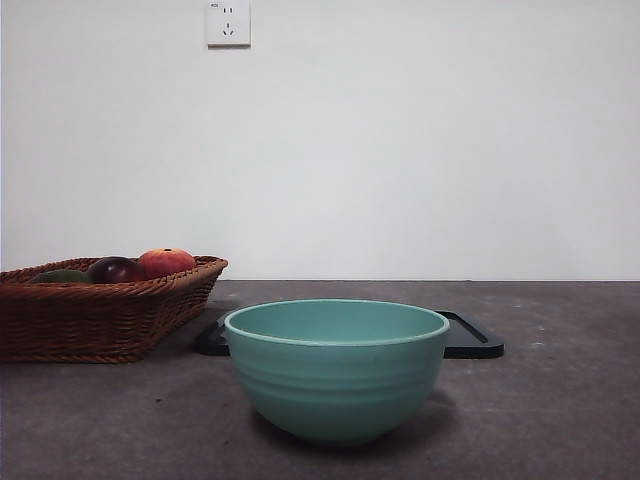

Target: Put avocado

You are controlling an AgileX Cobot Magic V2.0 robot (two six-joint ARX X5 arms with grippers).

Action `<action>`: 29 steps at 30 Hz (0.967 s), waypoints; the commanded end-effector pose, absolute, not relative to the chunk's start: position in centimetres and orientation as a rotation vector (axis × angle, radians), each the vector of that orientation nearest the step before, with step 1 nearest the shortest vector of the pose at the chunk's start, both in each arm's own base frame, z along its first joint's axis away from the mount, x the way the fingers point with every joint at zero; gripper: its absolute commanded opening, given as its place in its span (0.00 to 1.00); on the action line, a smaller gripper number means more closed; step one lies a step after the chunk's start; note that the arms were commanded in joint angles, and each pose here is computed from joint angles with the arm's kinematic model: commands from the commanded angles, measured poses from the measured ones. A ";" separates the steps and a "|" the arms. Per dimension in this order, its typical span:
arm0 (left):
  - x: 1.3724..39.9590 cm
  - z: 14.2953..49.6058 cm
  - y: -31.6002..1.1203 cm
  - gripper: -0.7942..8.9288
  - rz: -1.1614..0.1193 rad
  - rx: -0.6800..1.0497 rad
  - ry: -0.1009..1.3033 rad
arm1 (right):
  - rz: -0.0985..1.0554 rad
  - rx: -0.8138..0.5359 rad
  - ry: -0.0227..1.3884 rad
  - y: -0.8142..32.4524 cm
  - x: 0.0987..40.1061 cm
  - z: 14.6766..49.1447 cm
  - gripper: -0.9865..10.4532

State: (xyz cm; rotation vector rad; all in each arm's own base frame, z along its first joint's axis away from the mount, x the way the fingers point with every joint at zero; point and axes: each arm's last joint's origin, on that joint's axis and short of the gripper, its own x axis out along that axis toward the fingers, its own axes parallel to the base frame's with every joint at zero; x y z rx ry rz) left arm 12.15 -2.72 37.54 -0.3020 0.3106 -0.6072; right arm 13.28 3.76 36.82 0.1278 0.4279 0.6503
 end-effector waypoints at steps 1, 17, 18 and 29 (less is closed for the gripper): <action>11.9 38.2 -2.9 0.10 -0.633 -0.285 0.293 | 0.672 0.096 0.392 3.9 13.0 37.6 0.10; 11.2 38.0 -3.0 0.30 -0.650 -0.269 0.311 | 0.670 0.121 0.408 3.8 12.6 37.5 0.16; 11.2 38.0 -3.0 0.39 -0.654 -0.263 0.310 | 0.669 0.121 0.408 3.8 12.6 37.5 0.22; 11.2 38.1 -3.2 0.66 -0.665 -0.259 0.306 | 0.667 0.125 0.408 3.8 12.6 37.5 0.59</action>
